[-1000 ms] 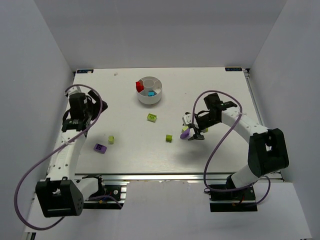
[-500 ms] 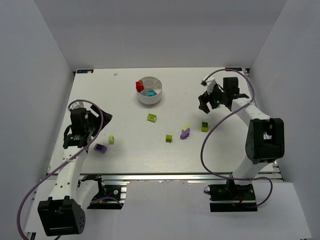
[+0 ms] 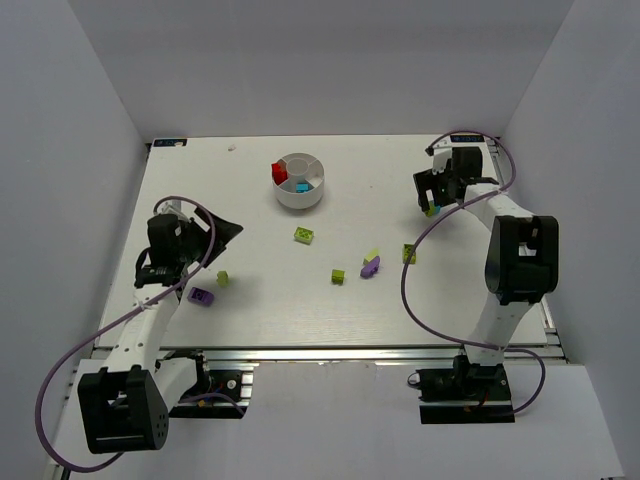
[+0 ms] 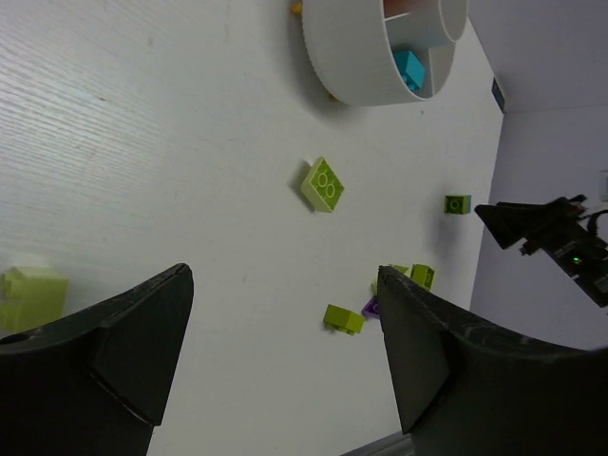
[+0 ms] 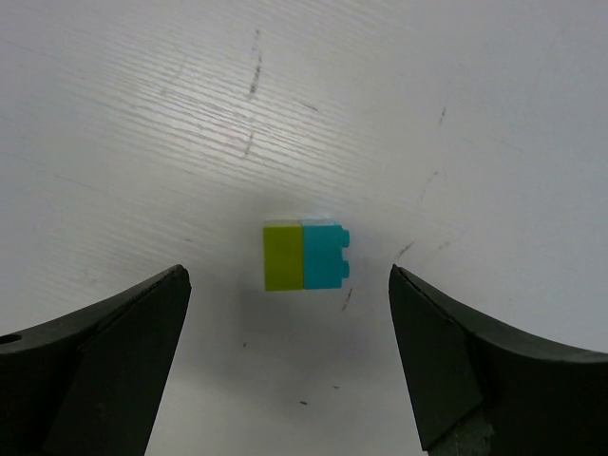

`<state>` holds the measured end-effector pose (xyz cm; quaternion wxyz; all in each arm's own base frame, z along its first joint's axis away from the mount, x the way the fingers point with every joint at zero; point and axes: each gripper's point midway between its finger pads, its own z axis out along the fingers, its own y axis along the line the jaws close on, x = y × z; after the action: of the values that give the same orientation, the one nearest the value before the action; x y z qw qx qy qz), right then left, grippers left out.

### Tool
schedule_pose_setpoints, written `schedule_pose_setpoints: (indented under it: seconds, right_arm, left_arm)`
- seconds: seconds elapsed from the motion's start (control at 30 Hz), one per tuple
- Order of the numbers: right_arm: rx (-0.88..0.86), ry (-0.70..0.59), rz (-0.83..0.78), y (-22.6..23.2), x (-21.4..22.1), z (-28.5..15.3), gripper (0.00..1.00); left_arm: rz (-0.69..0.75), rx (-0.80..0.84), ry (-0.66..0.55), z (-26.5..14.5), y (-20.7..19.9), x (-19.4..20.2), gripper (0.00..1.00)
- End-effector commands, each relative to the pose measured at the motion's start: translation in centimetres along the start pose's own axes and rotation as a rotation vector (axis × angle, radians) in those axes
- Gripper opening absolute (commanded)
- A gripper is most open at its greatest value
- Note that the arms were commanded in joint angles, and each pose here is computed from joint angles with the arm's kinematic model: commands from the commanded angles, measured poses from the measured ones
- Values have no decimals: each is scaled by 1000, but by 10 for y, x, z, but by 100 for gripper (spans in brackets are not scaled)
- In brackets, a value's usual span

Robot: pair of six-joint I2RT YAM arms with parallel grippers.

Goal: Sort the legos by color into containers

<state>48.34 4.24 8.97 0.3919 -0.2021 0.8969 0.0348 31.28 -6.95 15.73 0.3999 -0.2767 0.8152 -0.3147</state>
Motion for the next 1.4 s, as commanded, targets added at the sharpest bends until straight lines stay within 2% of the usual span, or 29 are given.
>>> schedule_pose_setpoints:
  seconds: [0.0, 0.27, 0.47, 0.57, 0.6, 0.63, 0.7, 0.73, 0.77, 0.8, 0.9, 1.0, 1.07, 1.13, 1.17, 1.2, 1.33, 1.37]
  right_arm:
    - [107, 0, 27, -23, -8, 4, 89]
    - [82, 80, 5, -22, 11, 26, 88]
    - [26, 136, -20, -15, 31, 43, 80]
    - [3, 144, -27, -11, 34, 45, 75]
    - [-3, 144, -30, -11, 34, 45, 71]
    - [-22, 141, -43, -8, 35, 45, 62]
    - [-40, 136, -51, -6, 33, 43, 53]
    - [-62, 130, -60, -3, 32, 42, 41]
    - [-75, 123, -67, -1, 30, 40, 36]
    - [-85, 106, -79, 1, 25, 34, 25]
    - [-168, 34, -136, 16, 9, 18, 15]
    - [-373, -90, -265, 52, -13, -16, 7]
    - [-565, -199, -338, 89, -20, -44, 6]
    - [-680, -373, -539, 123, -36, -88, 5]
    - [-751, -422, -574, 141, -30, -100, 8]
    - [-803, -473, -674, 166, -28, -116, 12]
    - [-949, -606, -1000, 239, -9, -162, 16]
    - [-938, -628, -1064, 247, -9, -168, 17]
  left_arm:
    - [4, 104, 2, -1, -20, -3, 87]
    - [-15, 135, 48, 1, -20, 9, 86]
    - [-22, 209, 92, 6, -39, 19, 86]
    - [28, 250, 154, 8, -59, 36, 86]
    - [36, 254, 168, 12, -64, 37, 86]
    - [48, 265, 198, 13, -70, 47, 86]
    - [66, 299, 207, 19, -82, 51, 86]
    - [75, 318, 227, 19, -91, 58, 86]
    - [82, 335, 231, 21, -97, 61, 86]
    - [83, 341, 244, 24, -101, 65, 86]
    - [92, 387, 274, 26, -117, 79, 85]
    - [106, 426, 297, 28, -131, 88, 85]
    - [117, 454, 314, 30, -142, 95, 85]
    - [133, 481, 332, 31, -152, 101, 85]
    - [143, 498, 344, 32, -159, 106, 85]
    - [152, 513, 356, 34, -164, 112, 85]
    - [199, 658, 405, 25, -205, 134, 82]
    - [207, 697, 420, 22, -213, 139, 82]
